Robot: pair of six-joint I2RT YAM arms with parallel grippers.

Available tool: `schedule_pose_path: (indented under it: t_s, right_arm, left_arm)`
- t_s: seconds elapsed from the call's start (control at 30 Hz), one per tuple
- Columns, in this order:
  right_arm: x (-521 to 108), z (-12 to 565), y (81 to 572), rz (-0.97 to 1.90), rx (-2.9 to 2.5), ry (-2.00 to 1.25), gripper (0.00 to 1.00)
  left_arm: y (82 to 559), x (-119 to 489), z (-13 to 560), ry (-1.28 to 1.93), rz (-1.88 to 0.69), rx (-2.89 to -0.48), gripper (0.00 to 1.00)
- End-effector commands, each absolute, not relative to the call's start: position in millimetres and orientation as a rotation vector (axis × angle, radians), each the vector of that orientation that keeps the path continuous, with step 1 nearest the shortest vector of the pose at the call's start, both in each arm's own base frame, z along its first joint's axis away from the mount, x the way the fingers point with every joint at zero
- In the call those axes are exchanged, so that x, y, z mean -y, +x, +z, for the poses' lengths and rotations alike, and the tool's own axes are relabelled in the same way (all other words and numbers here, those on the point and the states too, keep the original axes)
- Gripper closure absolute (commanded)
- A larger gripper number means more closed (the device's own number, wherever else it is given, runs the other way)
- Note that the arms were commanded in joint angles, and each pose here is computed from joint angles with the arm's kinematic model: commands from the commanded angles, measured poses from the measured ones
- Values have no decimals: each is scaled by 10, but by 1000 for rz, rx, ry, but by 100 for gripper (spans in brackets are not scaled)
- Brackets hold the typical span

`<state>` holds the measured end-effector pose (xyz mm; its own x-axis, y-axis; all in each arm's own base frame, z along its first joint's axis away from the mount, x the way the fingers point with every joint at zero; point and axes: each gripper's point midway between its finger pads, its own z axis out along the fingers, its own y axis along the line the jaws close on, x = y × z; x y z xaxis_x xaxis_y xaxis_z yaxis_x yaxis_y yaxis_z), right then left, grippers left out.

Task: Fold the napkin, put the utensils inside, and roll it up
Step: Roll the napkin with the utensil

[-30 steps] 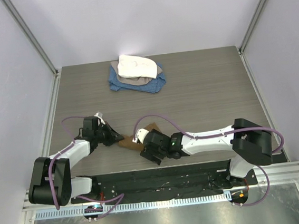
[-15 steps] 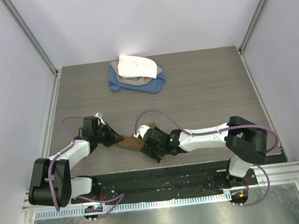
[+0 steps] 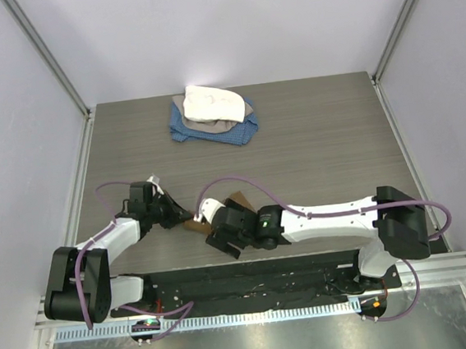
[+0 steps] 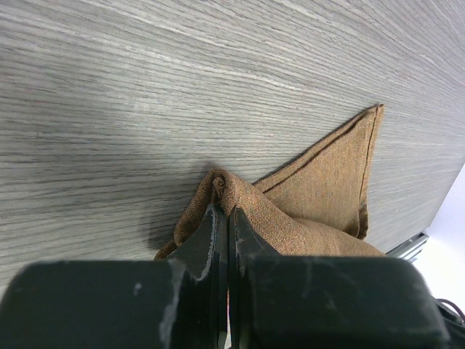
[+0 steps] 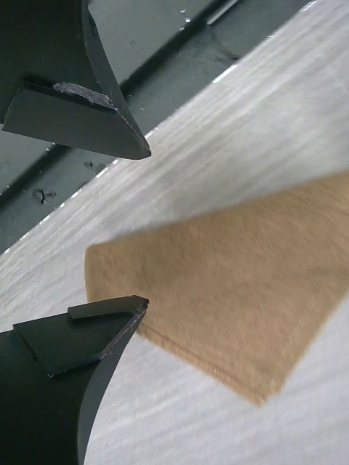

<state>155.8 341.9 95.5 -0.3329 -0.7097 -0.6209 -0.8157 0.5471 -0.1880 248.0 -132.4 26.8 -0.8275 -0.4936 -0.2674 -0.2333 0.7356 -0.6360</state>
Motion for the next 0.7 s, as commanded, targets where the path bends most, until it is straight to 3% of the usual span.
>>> schedule_pose_path:
  t_s: [0.0, 0.67]
  right_arm:
    - [-3381, 784, 1526, 151, -2167, -1240, 17]
    - [-3095, 184, 1624, 51, -2266, -1278, 18]
  left_arm:
    - [2511, 1331, 334, -520, -838, -2506, 100]
    - [2509, 1336, 333, -522, -843, -2513, 100]
